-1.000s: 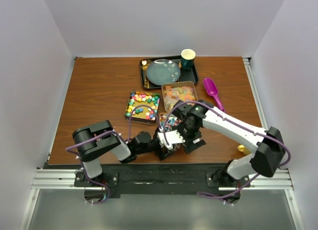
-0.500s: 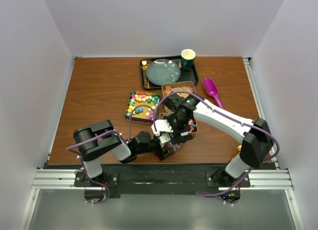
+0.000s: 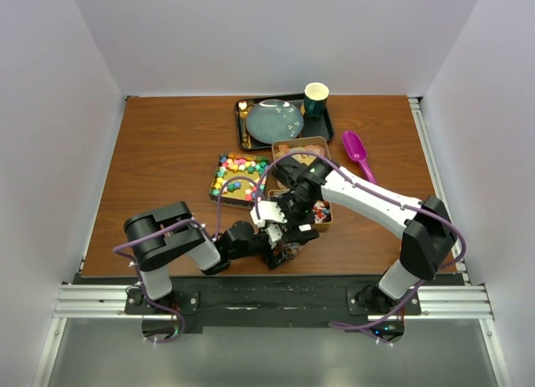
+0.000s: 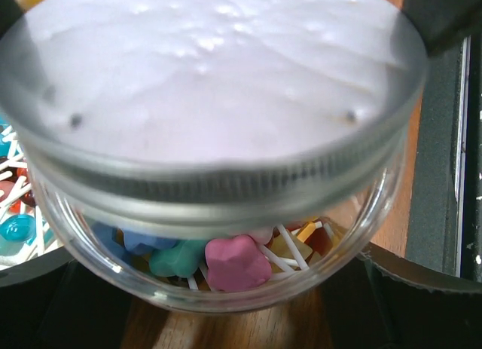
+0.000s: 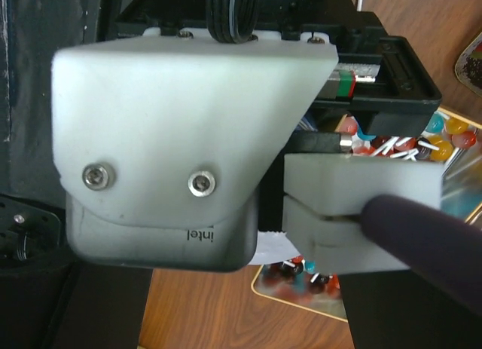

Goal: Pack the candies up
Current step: Close the bottle lid on the packing bottle.

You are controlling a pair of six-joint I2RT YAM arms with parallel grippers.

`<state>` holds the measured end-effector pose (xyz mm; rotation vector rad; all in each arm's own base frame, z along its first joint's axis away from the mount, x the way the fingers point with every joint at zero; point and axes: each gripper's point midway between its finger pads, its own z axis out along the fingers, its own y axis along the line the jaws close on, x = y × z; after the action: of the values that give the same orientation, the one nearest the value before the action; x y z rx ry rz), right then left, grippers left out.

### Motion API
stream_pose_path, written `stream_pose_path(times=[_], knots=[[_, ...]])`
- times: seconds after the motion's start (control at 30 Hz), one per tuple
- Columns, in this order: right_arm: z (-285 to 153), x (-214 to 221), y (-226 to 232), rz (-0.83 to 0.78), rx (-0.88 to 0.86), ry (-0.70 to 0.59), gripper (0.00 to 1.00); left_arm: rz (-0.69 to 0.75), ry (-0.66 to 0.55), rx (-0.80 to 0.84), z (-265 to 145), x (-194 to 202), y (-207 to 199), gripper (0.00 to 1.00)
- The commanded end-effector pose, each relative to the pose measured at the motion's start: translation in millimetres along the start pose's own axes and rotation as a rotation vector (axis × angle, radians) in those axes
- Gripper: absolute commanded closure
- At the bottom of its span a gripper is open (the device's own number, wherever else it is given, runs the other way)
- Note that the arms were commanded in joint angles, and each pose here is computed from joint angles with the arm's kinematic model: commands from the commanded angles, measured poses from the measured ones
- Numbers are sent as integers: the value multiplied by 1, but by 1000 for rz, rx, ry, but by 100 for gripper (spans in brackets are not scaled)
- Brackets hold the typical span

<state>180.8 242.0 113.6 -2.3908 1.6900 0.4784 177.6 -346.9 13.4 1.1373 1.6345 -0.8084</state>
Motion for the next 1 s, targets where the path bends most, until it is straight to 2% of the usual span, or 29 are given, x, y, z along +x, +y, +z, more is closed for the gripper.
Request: stream_pose_path(times=[0.0,0.2,0.23,0.27,0.43,0.63,0.8,0.97], knots=[[12,-21,2,0,-22,-82,22,-41,257,-32,-17,72,3,14],[18,-30,11,61,-31,-147,18,-40,260,-30,-17,72,3,14],[19,-33,12,73,-32,-166,15,-42,260,-29,-17,72,3,14],[20,-34,13,80,-26,-179,1,-42,259,-31,-17,72,3,15],[14,-33,7,138,36,-196,1,-41,263,-32,-17,73,3,15],[-20,-32,-11,266,96,-339,1,-37,266,-28,-17,74,2,15],[-26,-27,0,255,60,-363,1,-36,277,-23,-17,77,1,15],[-25,-17,3,324,74,-365,1,-38,283,-20,-17,78,0,15]])
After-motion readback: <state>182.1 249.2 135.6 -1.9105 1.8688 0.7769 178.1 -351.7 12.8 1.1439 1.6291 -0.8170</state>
